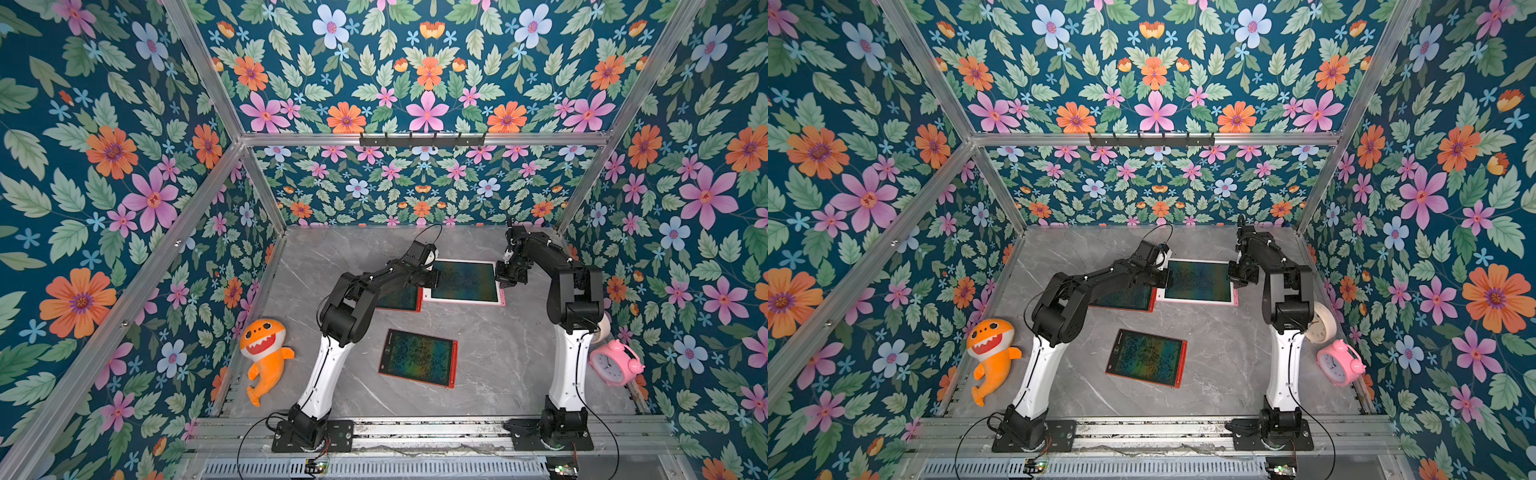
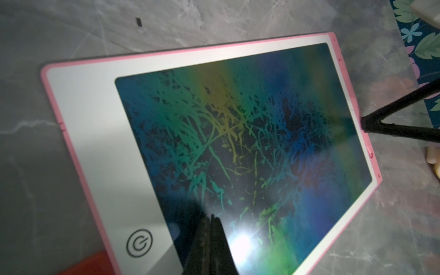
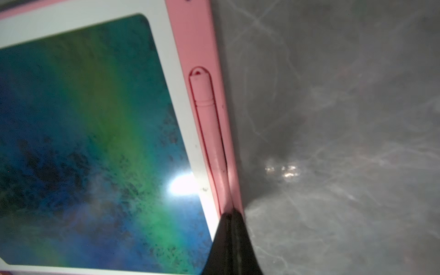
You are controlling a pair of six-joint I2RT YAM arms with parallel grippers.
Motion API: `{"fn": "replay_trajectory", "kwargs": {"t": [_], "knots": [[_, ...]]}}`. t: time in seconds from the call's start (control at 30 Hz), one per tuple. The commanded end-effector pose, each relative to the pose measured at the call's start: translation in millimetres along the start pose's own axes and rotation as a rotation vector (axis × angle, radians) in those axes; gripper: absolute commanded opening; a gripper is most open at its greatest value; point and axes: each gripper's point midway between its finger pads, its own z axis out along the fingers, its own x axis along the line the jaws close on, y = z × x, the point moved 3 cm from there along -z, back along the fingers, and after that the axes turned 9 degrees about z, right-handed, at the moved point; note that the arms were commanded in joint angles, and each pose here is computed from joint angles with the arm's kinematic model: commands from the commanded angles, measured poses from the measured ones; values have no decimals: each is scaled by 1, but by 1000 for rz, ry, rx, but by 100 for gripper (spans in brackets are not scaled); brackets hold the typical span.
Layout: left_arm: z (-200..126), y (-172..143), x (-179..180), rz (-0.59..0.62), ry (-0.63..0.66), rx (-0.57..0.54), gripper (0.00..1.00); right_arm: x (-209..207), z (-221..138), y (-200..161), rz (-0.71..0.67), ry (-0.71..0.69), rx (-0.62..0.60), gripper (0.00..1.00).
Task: Place the stylus back onto the writing tablet
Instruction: Place the stylus on the writing tablet.
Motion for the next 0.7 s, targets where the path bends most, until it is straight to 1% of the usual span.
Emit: {"fn": "replay_trajectory", "kwargs": {"t": [0.0,0.17,0.27,0.47,0.53,0.67], "knots": [[-1,-56,22,-43,120,230,0,-12,15,-17,16,-61,76,0],[-22,-38,21,-15,162,166,0,-7,10,-16,14,-24,57,0],[-38,-30,20,11,183,136,0,-3,-7,-12,10,0,8,0],[-64,-34,23,32,242,142,0,2,-41,-15,24,55,-74,0],[-65,-38,23,28,240,145,0,3,-44,-18,24,63,-73,0],[-56,-46,22,8,211,166,0,0,-40,-23,19,56,-51,0]]}}
